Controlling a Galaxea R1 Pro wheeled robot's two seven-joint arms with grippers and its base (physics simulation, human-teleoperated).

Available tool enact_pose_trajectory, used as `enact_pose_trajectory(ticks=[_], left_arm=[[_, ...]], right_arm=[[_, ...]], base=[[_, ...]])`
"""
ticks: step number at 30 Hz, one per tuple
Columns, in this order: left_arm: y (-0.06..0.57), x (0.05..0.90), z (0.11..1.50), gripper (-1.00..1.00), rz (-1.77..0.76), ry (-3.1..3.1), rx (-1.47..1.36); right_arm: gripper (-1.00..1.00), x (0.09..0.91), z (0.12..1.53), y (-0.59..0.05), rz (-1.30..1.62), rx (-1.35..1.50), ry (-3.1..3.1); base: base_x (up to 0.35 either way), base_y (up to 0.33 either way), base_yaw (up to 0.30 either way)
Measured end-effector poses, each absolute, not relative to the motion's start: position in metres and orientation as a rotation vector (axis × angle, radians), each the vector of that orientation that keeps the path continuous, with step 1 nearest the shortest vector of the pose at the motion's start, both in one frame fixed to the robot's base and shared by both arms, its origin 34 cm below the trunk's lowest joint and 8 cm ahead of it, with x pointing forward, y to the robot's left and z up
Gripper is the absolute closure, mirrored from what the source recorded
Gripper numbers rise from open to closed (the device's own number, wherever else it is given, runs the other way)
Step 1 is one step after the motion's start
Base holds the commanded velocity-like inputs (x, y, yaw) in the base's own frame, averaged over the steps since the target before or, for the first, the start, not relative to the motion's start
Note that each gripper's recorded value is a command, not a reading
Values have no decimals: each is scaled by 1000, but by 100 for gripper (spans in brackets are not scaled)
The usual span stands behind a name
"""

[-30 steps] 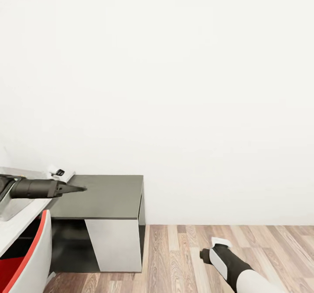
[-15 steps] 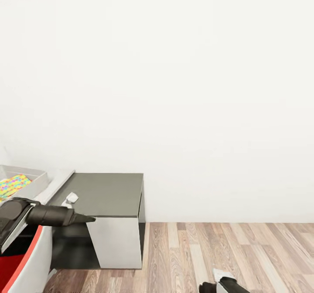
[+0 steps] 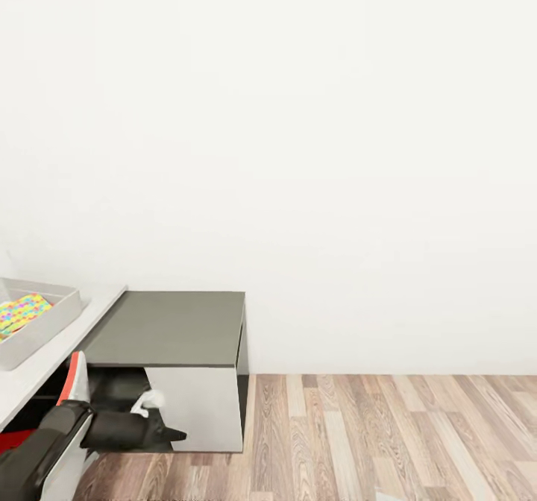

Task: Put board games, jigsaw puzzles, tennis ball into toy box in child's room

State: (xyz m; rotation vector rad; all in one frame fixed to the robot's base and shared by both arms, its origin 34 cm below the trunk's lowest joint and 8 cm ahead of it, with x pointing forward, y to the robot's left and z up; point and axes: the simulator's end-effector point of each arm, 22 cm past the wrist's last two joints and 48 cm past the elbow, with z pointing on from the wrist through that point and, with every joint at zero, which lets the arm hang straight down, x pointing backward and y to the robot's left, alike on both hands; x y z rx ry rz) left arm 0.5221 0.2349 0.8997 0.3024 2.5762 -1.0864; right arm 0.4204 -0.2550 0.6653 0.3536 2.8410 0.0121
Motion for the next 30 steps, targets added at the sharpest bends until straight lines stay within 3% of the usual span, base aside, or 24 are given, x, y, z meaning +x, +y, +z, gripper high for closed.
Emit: enact_pose_trajectory(ticks=[9, 21, 30], left_arm=[[260, 424, 735, -100, -778, 2851, 269], [372, 304, 639, -100, 224, 2958, 205], [374, 256, 633, -100, 400, 2974, 95]], right_arm=[[-100, 378, 649, -259, -29, 351, 2805], [-100, 319, 634, -233, -11, 338, 2857], [-100, 278, 627, -242, -44, 354, 2873]], base=[[0, 0, 0], [0, 0, 0], [0, 0, 0]])
